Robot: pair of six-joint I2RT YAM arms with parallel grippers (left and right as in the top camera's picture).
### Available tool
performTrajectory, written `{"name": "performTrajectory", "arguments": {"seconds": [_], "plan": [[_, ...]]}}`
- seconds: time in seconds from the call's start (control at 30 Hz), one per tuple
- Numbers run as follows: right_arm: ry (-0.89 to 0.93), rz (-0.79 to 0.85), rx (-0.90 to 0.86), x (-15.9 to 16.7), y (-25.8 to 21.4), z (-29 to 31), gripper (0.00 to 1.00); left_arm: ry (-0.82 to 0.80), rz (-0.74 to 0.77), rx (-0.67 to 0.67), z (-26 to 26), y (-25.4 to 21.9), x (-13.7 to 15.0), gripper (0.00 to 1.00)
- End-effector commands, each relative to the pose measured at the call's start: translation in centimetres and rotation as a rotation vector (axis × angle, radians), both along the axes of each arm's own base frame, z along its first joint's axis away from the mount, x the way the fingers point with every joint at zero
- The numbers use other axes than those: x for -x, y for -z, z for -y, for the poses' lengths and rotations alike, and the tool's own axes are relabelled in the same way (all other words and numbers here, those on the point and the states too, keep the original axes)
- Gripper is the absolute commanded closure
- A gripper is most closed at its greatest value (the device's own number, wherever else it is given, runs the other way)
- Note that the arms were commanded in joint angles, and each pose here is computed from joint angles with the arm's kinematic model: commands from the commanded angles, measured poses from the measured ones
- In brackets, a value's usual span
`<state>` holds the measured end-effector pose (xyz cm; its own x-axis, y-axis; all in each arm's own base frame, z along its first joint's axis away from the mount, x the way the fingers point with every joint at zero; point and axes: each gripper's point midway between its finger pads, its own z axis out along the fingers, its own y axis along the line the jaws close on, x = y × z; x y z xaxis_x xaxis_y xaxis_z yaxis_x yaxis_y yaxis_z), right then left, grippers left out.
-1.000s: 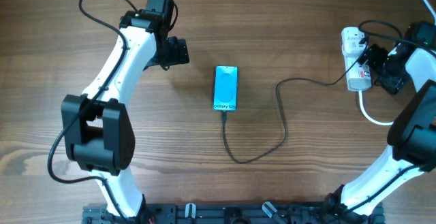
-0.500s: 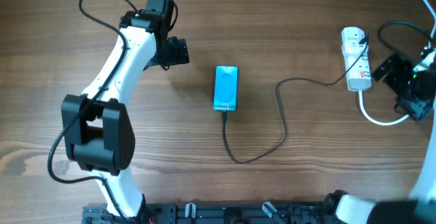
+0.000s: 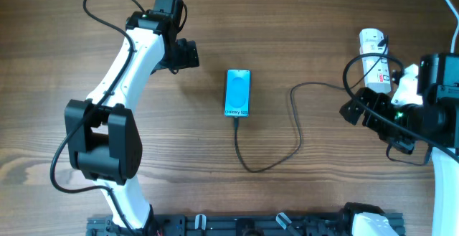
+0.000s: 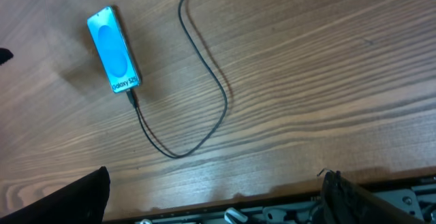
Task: Plug charger to phone and switch on socket
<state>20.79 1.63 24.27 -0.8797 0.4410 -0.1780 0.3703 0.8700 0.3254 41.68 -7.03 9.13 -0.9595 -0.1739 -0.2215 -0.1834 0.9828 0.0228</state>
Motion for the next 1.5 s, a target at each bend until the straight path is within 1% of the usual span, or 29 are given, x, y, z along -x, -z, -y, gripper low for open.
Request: {"name": "performTrajectory", "arguments": {"seconds": [0.0, 0.07, 0.13, 0.3, 0.73, 1.1, 1.27, 1.33, 1.4, 1.47], "plan": [[-0.012, 0.005, -0.007, 0.2, 0.0, -0.3, 0.00, -0.012, 0.008, 0.012, 0.0, -0.3, -0.1, 0.00], [0.044, -0.037, -0.028, 0.7, 0.2, -0.3, 0.00, -0.012, 0.008, 0.012, 0.0, -0.3, -0.1, 0.00], [0.054, -0.025, -0.006, 0.4, 0.2, 0.1, 0.00, -0.012, 0.008, 0.012, 0.0, -0.3, -0.1, 0.00], [0.056, 0.017, 0.007, -0.6, -0.1, 0.4, 0.00, -0.012, 0.008, 0.012, 0.0, -0.3, -0.1, 0.00], [0.060, -0.010, 0.017, 0.0, 0.2, 0.5, 0.00, -0.012, 0.008, 0.012, 0.0, -0.3, -0.1, 0.00], [0.058, 0.041, 0.024, -1.2, -0.2, 0.7, 0.00, -0.012, 0.008, 0.012, 0.0, -0.3, -0.1, 0.00], [0.056, 0.039, 0.018, -1.3, -0.1, 0.5, 0.00, -0.012, 0.008, 0.012, 0.0, -0.3, -0.1, 0.00], [0.037, 0.075, 0.024, -1.8, -0.5, 0.2, 0.00, -0.012, 0.008, 0.012, 0.0, -0.3, -0.1, 0.00], [-0.014, 0.181, 0.037, -2.5, -1.9, -0.6, 0.00, -0.012, 0.008, 0.012, 0.0, -0.3, -0.1, 0.00], [-0.071, 0.290, 0.059, -2.4, -3.7, -1.6, 0.00, -0.012, 0.008, 0.012, 0.0, -0.3, -0.1, 0.00]]}}
